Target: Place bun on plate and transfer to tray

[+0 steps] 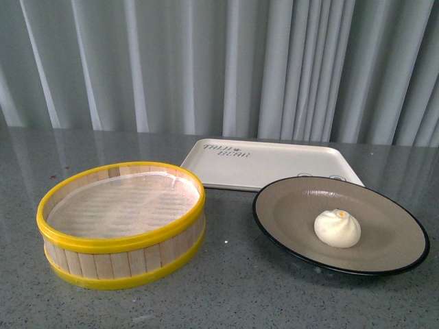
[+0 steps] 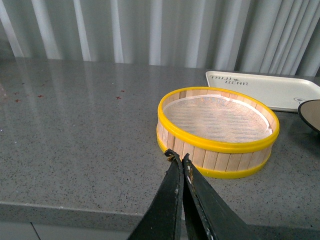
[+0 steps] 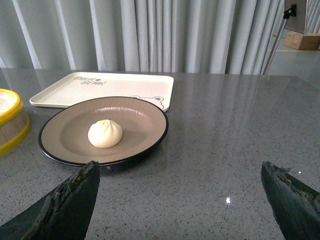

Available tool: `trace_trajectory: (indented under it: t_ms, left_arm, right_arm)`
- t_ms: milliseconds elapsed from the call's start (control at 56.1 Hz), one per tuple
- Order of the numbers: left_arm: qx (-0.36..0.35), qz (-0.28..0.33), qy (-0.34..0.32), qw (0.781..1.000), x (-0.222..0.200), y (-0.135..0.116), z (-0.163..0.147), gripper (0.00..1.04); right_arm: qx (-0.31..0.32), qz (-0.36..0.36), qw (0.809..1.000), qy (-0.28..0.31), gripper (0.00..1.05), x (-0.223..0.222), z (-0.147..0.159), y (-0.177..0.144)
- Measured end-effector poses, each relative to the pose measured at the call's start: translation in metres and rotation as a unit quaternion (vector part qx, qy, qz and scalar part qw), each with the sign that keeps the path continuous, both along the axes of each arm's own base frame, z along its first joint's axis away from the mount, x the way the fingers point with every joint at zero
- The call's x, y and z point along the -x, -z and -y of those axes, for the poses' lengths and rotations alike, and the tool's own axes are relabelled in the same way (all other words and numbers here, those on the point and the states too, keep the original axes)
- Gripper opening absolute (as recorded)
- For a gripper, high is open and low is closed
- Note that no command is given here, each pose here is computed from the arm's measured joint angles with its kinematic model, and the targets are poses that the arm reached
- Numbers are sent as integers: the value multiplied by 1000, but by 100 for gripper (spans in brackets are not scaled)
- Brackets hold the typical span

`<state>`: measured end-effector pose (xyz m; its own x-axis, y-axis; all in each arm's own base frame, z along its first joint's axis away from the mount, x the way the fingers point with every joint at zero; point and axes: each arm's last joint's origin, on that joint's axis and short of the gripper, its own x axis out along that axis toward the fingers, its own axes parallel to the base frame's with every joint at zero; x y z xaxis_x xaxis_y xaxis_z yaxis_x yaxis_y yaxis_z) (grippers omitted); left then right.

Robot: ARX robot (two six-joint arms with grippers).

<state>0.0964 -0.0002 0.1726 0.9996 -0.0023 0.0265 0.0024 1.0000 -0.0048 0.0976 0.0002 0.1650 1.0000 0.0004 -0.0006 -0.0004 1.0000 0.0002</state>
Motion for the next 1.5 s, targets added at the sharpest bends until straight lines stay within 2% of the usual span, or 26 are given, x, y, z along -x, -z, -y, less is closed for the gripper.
trace_trajectory:
  t_ms: [89,143,321,606,677,1052,1159,1212,1301,1355,1426,1498]
  left_arm:
    - [0,-1,0,1000,0,0,0,4]
    - [0,-2,0,1000,0,0,0,11]
    - [0,-2,0,1000,0,0,0,54]
    - [0,-2,0,1000,0,0,0,100]
    - [0,-2,0,1000,0,0,0,98]
    - [0,-2,0,1000,0,0,0,98]
    - [0,-2,0,1000,0,0,0,98]
    - [0,-2,0,1000,0,0,0,98]
    - [0,-2,0,1000,0,0,0,98]
    - [0,-1,0,1000,0,0,0,98]
    - [0,-1,0,1000,0,0,0,98]
    - [0,-1,0,1000,0,0,0,98]
  right_arm:
    - [0,0,1000,0,96,0,0,0]
    - [0,0,1000,0,96,0,0,0]
    - [0,0,1000,0,96,0,0,0]
    - [0,0,1000,0,96,0,0,0]
    - [0,0,1000,0,96,0,0,0]
    - [0,0,1000,0,96,0,0,0]
    - [-81,-116,990,10,96,-6,-1,-3]
    - [-77,-138,987,4,96,-14,-3,-7]
    - [-20,-170,985,-27,96,-28,-5,-13]
    - [53,-179,981,-43,96,-44,-3,-21]
    - [177,-215,957,-82,96,-64,-2,-27]
    - [248,-242,931,-113,96,-74,-3,-25]
